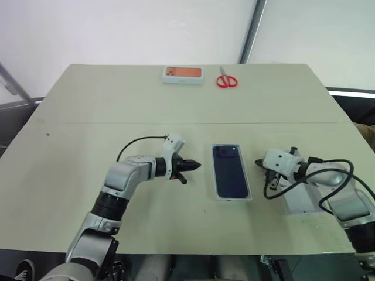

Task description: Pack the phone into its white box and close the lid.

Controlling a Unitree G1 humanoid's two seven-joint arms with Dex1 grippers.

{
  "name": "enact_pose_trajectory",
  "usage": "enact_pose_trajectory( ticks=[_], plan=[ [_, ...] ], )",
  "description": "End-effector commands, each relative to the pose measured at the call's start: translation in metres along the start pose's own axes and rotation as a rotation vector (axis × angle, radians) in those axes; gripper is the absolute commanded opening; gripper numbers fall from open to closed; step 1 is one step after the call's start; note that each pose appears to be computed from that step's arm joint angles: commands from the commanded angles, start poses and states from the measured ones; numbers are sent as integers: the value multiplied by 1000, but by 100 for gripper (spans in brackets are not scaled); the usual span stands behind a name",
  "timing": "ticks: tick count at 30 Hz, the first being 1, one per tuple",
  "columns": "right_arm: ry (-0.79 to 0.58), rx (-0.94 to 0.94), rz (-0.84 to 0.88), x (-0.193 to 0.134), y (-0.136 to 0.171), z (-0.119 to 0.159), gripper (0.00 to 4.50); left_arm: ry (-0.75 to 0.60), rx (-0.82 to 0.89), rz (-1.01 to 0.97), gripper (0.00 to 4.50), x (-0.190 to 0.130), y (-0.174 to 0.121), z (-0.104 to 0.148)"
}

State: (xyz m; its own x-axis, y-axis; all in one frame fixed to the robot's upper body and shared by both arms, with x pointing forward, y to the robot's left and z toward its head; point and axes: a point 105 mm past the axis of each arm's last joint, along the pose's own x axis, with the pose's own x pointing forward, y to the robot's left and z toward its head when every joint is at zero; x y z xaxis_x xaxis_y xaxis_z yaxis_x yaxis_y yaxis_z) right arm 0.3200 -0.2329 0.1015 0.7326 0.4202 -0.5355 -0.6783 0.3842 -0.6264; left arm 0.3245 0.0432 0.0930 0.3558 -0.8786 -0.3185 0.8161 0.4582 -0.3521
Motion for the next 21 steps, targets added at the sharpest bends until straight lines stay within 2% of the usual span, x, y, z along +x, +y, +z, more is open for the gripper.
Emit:
enact_pose_trajectory(
  ticks=[1, 7, 10, 17, 20, 21],
  plan=[
    [-36, -15, -28, -2, -6, 7, 2, -45, 18, -20, 0, -5, -6, 10],
    [-148, 43, 82, -12, 11, 32, 2, -89, 60, -24, 0, -18, -4, 19],
    [-159, 107, 83, -22, 8, 36, 86, -99, 72, -19, 83, -34, 2, 23],
    [-55, 120, 88, -54, 2, 26, 448, -139, 201, 15, 447, -76, 17, 36],
    [1, 205, 63, -61, 0, 20, 448, -173, 256, -13, 447, -89, 16, 44],
    [33, 290, 61, -61, 2, 17, 448, -195, 286, -42, 447, -93, 13, 47]
  ],
)
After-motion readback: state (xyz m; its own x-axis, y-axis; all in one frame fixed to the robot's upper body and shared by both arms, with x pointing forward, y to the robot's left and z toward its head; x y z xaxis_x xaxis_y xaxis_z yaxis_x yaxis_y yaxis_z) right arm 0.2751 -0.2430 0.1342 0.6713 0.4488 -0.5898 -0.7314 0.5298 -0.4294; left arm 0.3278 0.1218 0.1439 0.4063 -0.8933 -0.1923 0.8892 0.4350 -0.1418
